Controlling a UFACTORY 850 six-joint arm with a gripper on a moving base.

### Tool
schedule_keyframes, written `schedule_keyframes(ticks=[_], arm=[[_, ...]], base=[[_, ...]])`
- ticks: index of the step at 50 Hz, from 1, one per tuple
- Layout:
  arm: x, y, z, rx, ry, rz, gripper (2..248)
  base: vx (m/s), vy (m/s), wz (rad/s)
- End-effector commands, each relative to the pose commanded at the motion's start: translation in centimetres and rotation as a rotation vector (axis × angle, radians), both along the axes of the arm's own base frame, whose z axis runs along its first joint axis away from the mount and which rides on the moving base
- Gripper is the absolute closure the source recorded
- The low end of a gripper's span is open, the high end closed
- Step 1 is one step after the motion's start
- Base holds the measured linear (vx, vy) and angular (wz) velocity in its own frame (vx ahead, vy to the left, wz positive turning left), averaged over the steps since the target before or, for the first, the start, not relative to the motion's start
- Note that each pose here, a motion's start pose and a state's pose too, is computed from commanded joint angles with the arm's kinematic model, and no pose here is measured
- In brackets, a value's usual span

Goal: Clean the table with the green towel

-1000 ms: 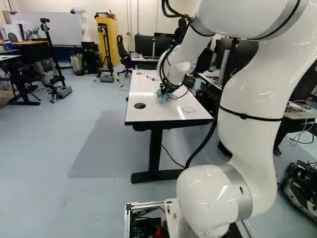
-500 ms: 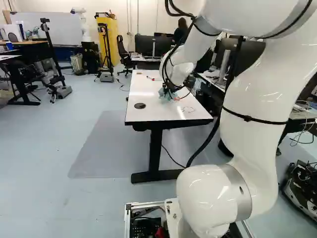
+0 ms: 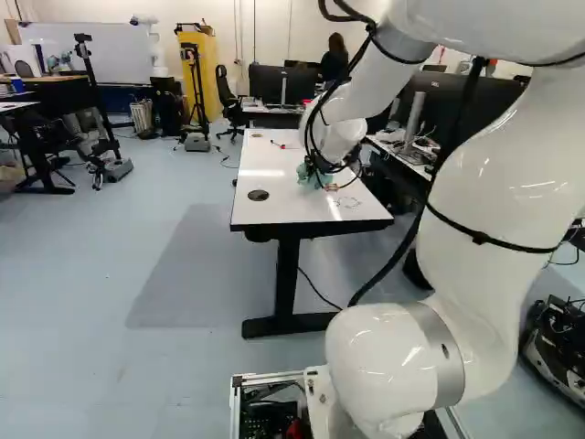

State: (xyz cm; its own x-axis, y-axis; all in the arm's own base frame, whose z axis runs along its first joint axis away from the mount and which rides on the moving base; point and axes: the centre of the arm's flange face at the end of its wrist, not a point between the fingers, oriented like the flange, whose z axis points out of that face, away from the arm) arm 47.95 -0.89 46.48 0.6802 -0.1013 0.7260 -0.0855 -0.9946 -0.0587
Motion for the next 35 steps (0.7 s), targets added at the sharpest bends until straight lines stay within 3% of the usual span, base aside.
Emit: schedule_keyframes(ticks=[35], arm=[[-6.3,0.2,0.0,-0.014,-0.020,0.016,205]], base=[[0.000,0.000,0.000]])
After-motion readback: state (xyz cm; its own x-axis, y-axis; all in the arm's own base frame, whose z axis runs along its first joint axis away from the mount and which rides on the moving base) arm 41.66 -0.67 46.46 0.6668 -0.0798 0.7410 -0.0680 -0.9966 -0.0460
